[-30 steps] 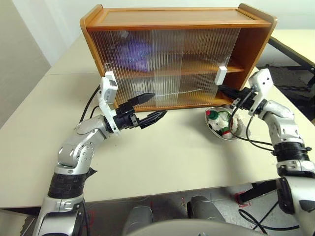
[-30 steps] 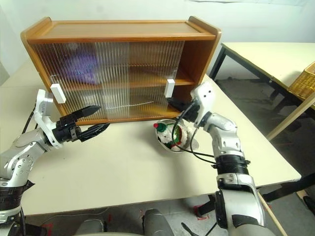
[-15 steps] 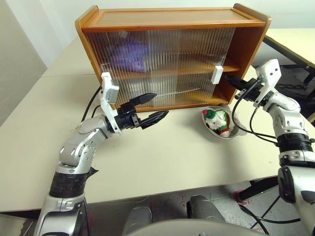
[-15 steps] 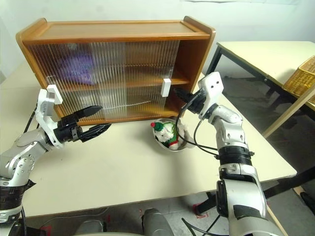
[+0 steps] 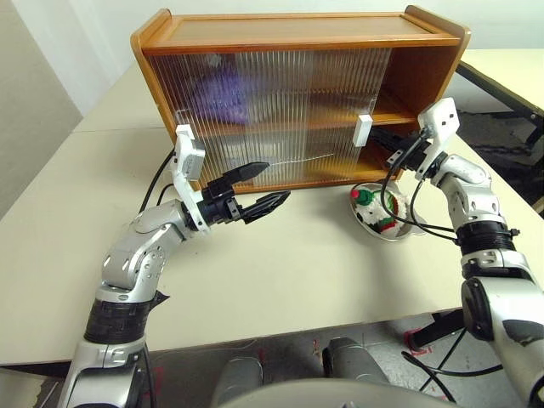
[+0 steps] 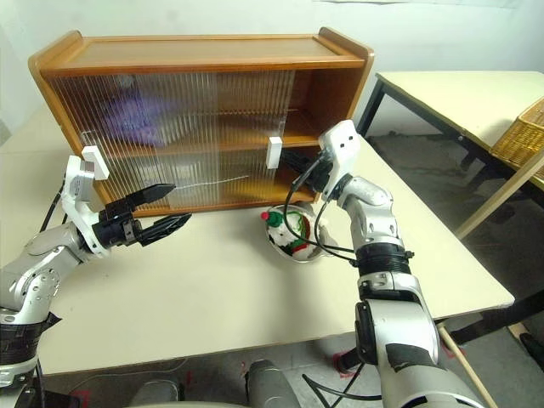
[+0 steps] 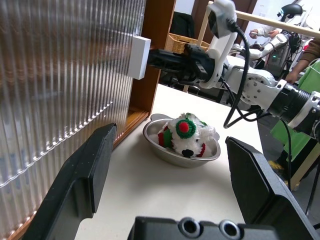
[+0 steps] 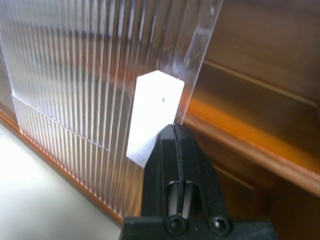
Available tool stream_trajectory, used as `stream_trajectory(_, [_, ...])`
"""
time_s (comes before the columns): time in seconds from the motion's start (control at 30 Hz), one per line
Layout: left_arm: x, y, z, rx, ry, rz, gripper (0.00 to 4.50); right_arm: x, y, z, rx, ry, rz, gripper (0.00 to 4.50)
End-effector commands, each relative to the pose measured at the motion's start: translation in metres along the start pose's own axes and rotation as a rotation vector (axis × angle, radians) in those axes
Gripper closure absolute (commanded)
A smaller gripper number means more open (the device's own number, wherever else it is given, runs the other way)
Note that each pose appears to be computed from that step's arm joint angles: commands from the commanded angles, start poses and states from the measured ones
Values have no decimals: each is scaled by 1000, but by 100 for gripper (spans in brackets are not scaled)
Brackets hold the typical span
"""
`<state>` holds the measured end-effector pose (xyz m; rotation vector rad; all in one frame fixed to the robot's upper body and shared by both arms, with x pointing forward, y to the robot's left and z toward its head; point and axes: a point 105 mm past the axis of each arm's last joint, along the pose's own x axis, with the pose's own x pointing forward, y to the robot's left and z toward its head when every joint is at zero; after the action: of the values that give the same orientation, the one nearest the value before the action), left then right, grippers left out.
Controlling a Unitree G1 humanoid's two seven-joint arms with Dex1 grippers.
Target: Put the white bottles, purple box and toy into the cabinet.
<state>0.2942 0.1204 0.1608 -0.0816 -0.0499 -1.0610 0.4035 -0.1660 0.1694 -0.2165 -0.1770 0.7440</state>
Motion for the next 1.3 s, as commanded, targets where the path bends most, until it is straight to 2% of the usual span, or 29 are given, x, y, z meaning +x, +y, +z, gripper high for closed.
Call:
stream_trajectory(0.03, [0,0,0,3,-1,3,0,5,15,0,14,-6,46,447])
stream_trajectory(0.3, [-2,0,0,5,-4,13,0,18,37,2,41,-27,98,447])
stream_trajectory(0.8, [-3,-3,-1,2,-7,23,0,35,59,4,74,-51,155,447])
stream_trajectory(1.13, [-3,-5,-2,3,-8,22,0,38,67,4,83,-58,183,447])
stream_trajectory(1.3, [-2,-6,-3,1,-7,18,0,34,61,2,78,-49,166,447])
